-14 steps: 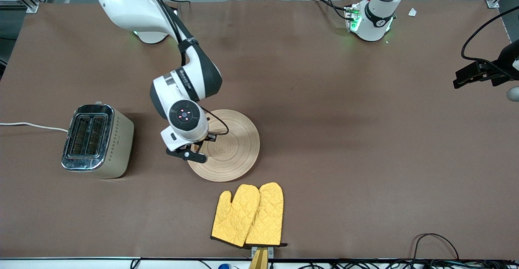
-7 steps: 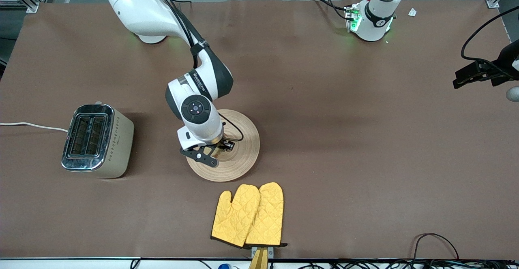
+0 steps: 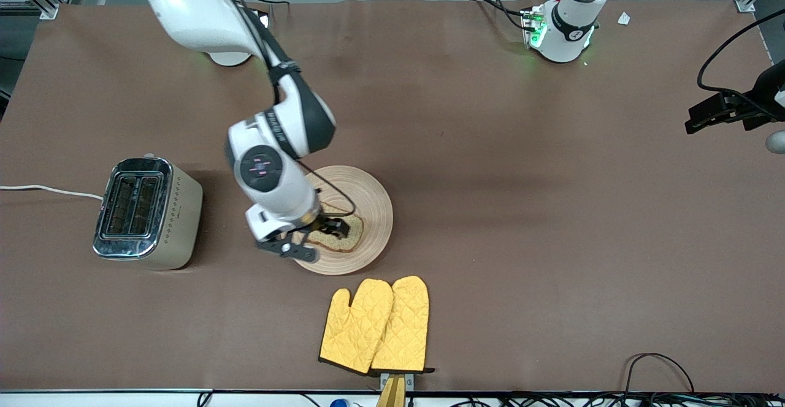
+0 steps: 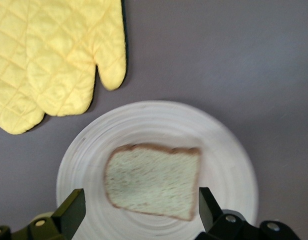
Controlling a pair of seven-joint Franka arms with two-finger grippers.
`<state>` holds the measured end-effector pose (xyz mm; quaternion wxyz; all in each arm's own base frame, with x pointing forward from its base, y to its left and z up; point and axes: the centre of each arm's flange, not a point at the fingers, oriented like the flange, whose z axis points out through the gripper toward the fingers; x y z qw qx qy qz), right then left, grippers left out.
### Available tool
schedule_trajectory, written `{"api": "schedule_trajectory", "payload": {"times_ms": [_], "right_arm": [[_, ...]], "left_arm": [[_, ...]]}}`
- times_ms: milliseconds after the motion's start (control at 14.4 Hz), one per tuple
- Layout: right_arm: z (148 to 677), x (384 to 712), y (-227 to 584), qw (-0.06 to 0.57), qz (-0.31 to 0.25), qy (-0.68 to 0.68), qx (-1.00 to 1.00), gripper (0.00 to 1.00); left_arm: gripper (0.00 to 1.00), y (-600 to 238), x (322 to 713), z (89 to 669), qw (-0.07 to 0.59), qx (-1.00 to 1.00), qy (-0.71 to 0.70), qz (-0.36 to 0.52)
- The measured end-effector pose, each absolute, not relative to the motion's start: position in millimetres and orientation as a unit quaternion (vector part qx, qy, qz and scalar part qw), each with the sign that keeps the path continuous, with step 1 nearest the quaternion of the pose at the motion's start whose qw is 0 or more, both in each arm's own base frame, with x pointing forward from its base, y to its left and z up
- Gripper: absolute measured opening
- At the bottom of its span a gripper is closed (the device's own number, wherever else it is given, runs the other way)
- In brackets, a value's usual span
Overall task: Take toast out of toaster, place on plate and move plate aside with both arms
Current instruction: 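Lower the toast onto the plate and open the right gripper, then withdraw the right gripper while the left gripper reaches toward the plate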
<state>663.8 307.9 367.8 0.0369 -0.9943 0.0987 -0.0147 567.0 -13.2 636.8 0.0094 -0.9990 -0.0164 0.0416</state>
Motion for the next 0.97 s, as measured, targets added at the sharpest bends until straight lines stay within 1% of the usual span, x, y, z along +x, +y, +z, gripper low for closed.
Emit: {"api": "schedule_trajectory", "payload": {"times_ms": [139,278,487,765,974], "right_arm": [[407,679,242,0.037,-0.01,0.07,-0.997,1.0],[440,686,181,0.038,-0.012,0.058,-0.998,1.0],[469,688,112,0.037,-0.015,0.059,-0.997,1.0],[491,682,55,0.018,-0.017,0.021,-0.999,1.0],[534,663,21,0.009,-0.019,0.004,-1.0,1.0]], "left_arm": [[1.0,-16,567,637,0.009,-0.999,-0.013,0.043],[1.0,-24,563,634,0.005,-0.998,-0.007,0.059],[1.0,-34,556,618,-0.063,-0.991,-0.008,0.116],[1.0,-44,583,556,-0.143,-0.974,-0.009,0.176],[1.0,-56,608,500,-0.199,-0.96,-0.02,0.197]]}}
